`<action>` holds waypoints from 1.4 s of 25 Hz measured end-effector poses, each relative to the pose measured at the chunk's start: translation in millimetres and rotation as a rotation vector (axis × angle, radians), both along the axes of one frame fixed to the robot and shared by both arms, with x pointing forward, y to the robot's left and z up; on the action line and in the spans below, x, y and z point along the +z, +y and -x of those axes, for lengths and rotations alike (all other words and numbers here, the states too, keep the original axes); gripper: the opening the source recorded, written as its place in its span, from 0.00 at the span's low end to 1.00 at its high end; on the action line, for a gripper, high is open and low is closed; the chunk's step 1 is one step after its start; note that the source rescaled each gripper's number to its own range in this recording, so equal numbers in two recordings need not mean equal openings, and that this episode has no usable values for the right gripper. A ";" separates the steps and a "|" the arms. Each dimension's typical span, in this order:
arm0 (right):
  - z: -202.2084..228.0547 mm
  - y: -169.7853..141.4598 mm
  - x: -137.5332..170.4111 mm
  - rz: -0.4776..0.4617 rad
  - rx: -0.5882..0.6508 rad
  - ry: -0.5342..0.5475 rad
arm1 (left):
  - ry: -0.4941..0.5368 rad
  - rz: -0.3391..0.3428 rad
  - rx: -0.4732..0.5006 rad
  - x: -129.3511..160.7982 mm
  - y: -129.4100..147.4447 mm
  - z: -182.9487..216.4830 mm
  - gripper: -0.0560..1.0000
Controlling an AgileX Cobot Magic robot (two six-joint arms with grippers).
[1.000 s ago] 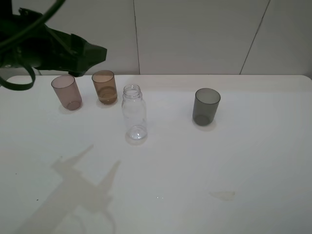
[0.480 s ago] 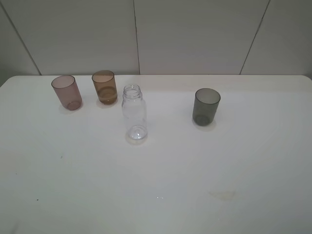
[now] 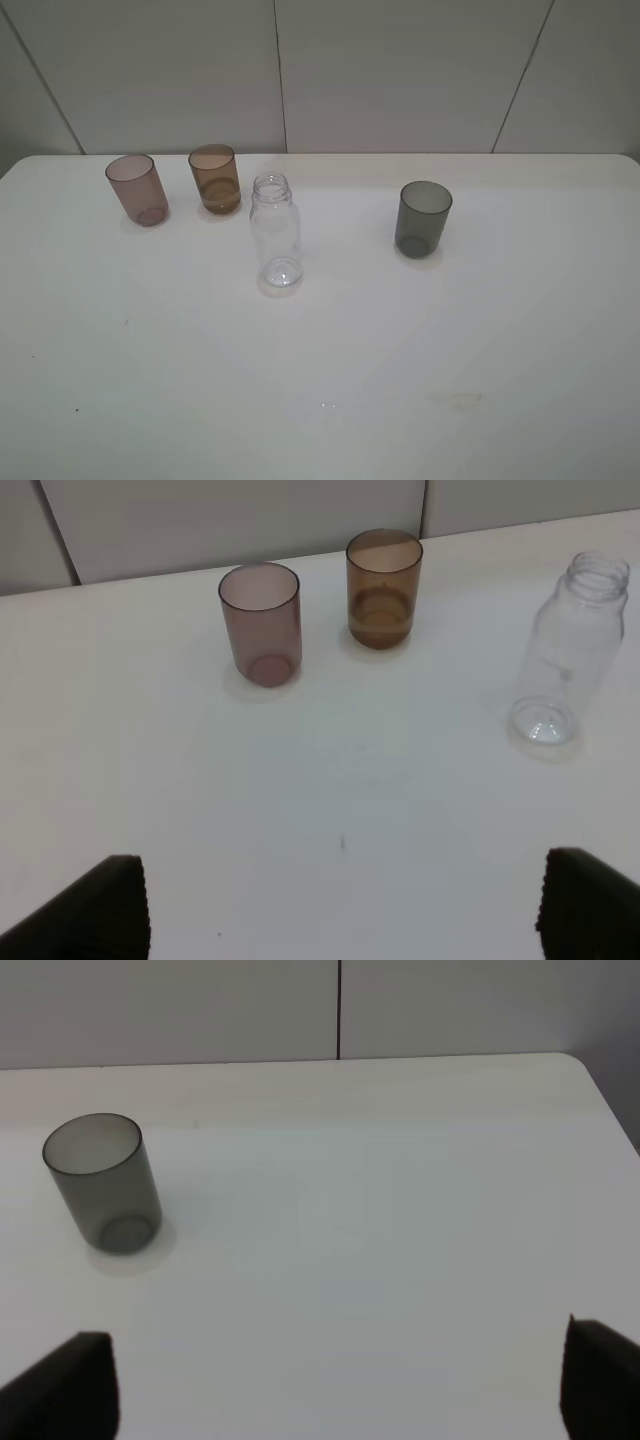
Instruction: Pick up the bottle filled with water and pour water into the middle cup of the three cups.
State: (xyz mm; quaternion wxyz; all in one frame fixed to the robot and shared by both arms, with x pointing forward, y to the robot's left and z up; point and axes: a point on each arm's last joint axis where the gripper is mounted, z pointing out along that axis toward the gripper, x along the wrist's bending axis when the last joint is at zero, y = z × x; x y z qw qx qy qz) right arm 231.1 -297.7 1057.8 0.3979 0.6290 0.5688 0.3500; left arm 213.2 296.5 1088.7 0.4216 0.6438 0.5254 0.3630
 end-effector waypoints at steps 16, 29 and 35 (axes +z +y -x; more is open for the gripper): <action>0.0 0.0 0.0 0.000 0.000 0.000 | 0.078 -0.022 0.008 -35.4 -0.4 -17.8 1.00; 0.0 0.0 0.0 0.000 0.000 0.000 | 0.076 0.008 0.048 -35.1 1.8 -18.6 1.00; 0.0 0.0 0.0 0.000 0.000 0.000 | 0.076 0.008 0.048 -35.1 1.8 -18.6 1.00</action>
